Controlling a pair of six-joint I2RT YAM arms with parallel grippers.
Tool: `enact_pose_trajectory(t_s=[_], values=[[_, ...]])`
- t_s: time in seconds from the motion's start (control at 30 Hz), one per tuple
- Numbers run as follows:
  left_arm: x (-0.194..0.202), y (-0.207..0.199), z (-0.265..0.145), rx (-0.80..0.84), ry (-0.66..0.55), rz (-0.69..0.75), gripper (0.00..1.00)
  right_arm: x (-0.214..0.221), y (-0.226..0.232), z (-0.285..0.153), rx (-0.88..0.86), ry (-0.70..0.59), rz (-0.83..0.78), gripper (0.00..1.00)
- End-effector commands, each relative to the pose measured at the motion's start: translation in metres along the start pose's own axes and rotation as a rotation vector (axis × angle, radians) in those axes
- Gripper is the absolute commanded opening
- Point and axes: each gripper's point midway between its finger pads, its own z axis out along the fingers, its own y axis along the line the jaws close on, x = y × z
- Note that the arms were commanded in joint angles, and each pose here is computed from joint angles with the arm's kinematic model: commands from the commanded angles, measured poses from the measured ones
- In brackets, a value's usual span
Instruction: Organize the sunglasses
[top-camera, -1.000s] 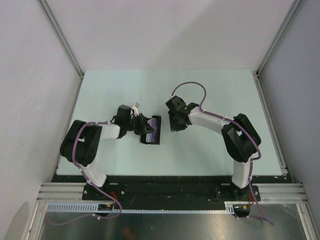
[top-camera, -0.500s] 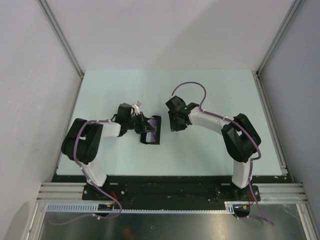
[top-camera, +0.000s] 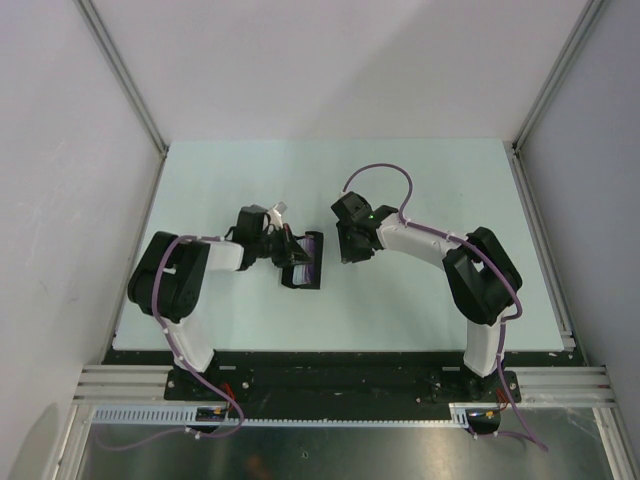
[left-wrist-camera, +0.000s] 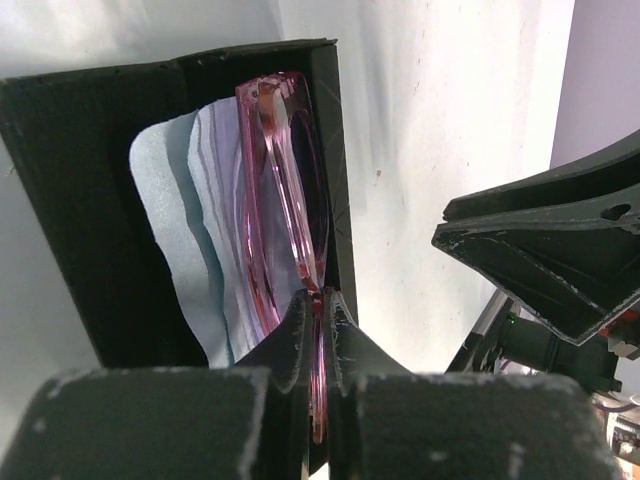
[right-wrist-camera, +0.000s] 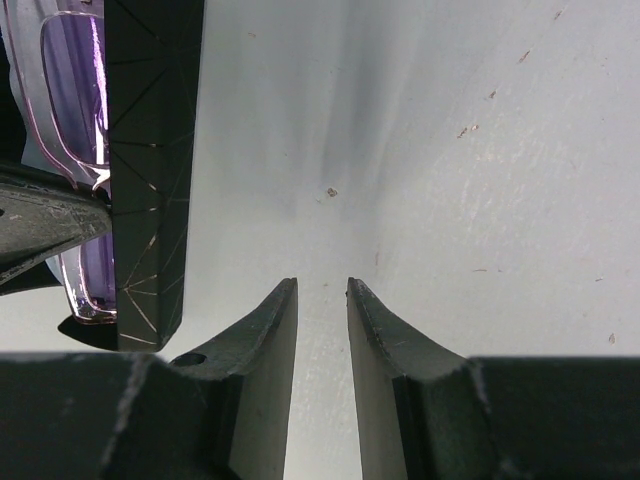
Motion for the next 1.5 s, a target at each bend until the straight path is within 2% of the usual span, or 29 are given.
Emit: enact_pose_trajectory(t_s=[0.0,0.03,0.13,0.53,0.77,1.07,1.2,1.47], values=[[0.005,0.001,0.004,0.007,0.034,0.014,0.08,-0.009,0.005,-0.008,-0.022,-0.037,-0.004,0.32],[0.004,0.001,0.003,0.002,0.028,0.016,0.15,-0.008,0.005,-0.007,-0.022,-0.036,-0.007,0.32],[0.002,0.001,0.002,-0.011,0.019,0.021,0.26,-0.008,0.005,-0.007,-0.021,-0.035,-0.007,0.32],[-0.008,-0.006,-0.007,-0.037,-0.023,0.036,0.45,-0.007,0.006,-0.006,-0.024,-0.033,-0.01,0.32],[-0.017,-0.009,-0.01,-0.062,-0.049,0.025,0.51,-0.008,0.006,-0.007,-0.023,-0.034,-0.012,0.32],[-0.018,-0.009,-0.012,-0.107,-0.074,0.006,0.53,-0.007,0.007,-0.007,-0.026,-0.034,-0.013,0.32],[-0.018,-0.01,-0.013,-0.123,-0.083,0.001,0.58,-0.008,0.007,-0.007,-0.025,-0.035,-0.013,0.31],[-0.026,-0.015,-0.02,-0.145,-0.12,0.02,0.6,-0.007,0.008,-0.007,-0.027,-0.035,-0.014,0.31]])
